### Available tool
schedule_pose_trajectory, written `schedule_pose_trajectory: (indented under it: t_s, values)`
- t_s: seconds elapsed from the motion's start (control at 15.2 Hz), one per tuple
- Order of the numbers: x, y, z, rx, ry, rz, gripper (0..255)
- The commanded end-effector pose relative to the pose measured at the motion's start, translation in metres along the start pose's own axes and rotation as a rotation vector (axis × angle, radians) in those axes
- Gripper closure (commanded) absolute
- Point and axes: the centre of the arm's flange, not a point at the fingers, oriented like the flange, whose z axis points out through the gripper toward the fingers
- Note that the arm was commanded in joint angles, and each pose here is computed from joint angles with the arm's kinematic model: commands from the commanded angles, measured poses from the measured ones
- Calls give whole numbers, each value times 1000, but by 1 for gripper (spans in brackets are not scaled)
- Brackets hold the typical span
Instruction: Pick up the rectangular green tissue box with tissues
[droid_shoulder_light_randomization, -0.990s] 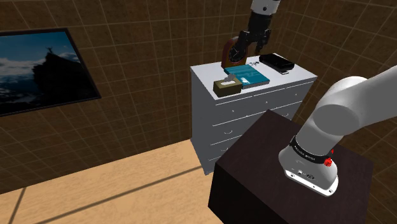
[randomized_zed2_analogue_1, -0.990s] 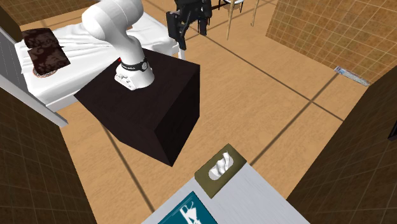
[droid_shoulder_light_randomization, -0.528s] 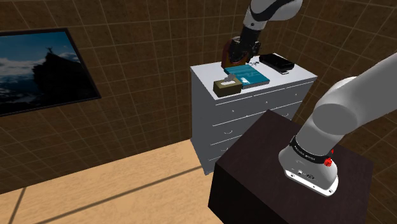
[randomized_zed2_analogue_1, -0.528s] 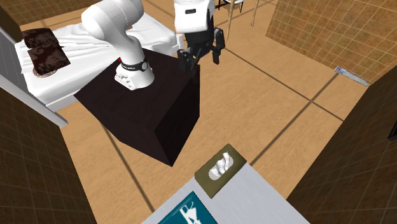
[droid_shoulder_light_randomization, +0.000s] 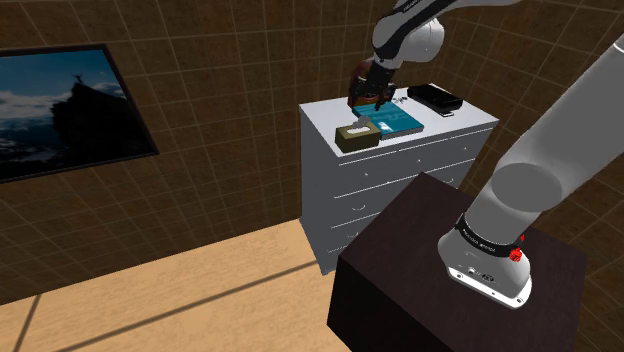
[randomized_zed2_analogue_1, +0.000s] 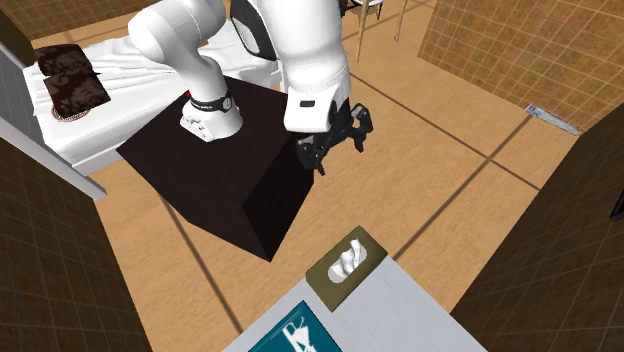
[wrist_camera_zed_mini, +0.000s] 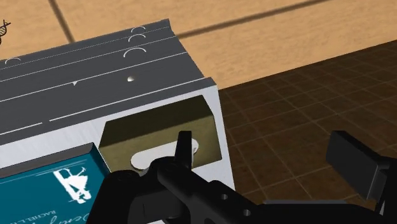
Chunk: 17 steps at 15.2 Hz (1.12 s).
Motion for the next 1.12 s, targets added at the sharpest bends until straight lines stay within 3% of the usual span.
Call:
schedule_pose_trajectory:
  t_s: [0.0,0.73,1.06]
  values:
    - [13,9,19,16,20,53,0]
    - [90,59,121,104,116,321,0]
    - [86,65,147,104,116,321,0]
